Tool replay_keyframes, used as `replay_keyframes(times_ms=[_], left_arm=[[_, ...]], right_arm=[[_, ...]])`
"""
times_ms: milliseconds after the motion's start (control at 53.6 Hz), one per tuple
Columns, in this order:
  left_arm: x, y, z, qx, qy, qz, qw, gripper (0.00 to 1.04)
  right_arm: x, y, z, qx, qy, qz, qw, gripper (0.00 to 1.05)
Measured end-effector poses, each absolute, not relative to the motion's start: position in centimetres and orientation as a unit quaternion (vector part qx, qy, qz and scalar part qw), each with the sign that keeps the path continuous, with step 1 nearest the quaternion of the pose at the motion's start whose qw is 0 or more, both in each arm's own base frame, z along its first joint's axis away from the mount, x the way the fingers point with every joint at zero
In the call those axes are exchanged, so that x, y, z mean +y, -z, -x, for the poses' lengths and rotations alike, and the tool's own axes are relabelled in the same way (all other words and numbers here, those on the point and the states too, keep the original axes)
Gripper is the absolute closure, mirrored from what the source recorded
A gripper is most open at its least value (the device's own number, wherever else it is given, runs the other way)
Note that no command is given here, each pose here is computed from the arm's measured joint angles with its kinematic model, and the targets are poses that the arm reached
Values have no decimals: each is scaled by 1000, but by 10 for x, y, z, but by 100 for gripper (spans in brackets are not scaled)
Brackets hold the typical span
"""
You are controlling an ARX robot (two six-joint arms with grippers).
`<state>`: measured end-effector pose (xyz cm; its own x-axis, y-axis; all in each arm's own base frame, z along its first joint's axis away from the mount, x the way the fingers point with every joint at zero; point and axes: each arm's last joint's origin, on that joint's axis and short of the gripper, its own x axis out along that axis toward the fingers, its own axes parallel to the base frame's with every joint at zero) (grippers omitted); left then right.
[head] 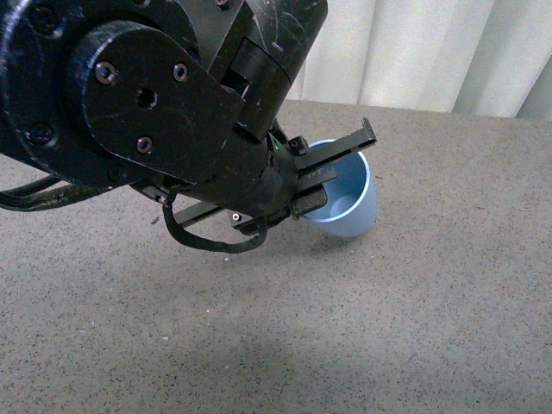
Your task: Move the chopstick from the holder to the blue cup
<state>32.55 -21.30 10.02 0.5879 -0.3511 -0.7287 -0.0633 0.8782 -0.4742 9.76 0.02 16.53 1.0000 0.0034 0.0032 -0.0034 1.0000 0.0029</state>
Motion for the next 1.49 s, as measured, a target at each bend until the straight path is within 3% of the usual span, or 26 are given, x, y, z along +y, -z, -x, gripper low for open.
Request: replay_keyframes(times_ms=[914, 1007, 1287, 1305, 1492], left_arm=[[-228, -88, -324, 461, 77, 221, 856, 100], [-228, -88, -324, 461, 78, 221, 856, 82], [-232, -91, -324, 458, 85, 221, 857, 43], [-240, -104, -328, 450, 91, 222, 860, 7], [-245, -111, -327, 444, 97, 223, 862, 7]], right_arm=[[0, -165, -98, -2, -2, -1, 1000, 9], [0, -165, -98, -2, -2, -1, 1000, 9], [0, -165, -98, -2, -2, -1, 1000, 9], [0, -165, -98, -2, -2, -1, 1000, 9], [0, -165, -98, -2, -2, -1, 1000, 9]])
